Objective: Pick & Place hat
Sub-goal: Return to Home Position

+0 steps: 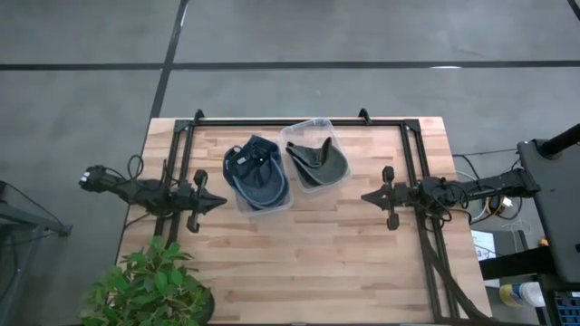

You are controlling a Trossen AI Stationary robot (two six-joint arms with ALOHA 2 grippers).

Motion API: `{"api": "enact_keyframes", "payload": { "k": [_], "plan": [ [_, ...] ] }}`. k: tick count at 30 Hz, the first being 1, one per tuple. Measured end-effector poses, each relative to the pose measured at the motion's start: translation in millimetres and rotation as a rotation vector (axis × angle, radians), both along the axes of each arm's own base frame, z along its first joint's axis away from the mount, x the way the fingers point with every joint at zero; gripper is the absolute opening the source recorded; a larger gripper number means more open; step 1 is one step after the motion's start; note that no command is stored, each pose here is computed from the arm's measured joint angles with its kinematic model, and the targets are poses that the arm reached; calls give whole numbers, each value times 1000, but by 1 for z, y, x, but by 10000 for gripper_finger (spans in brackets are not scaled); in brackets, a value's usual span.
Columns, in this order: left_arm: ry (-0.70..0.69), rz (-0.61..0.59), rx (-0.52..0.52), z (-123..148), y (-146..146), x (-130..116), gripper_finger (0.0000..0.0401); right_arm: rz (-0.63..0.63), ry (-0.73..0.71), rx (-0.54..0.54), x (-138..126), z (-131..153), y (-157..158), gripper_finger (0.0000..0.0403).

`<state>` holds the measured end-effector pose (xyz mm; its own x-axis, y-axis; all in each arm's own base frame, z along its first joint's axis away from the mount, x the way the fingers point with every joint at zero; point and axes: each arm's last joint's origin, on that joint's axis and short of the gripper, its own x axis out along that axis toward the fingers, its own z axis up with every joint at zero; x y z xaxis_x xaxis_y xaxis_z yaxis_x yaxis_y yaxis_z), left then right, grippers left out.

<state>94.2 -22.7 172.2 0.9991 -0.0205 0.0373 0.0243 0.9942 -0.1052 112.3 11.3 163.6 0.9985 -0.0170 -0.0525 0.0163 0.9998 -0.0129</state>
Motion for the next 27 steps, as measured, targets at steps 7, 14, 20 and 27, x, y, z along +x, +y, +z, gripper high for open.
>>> {"api": "enact_keyframes", "payload": {
  "k": [7, 14, 20, 27],
  "plan": [
    [-1, 0, 0, 0, 0, 0, 0, 0, 0, -2, 0, 0, 0, 9],
    [-2, 0, -1, 0, 0, 0, 0, 0, 0, 9, 0, 0, 0, 9],
    [-4, 0, -1, 0, 0, 0, 0, 0, 0, 7, 0, 0, 0, 9],
    [-3, -1, -1, -1, 0, 0, 0, 0, 0, -2, 0, 0, 0, 9]
  ]
}}
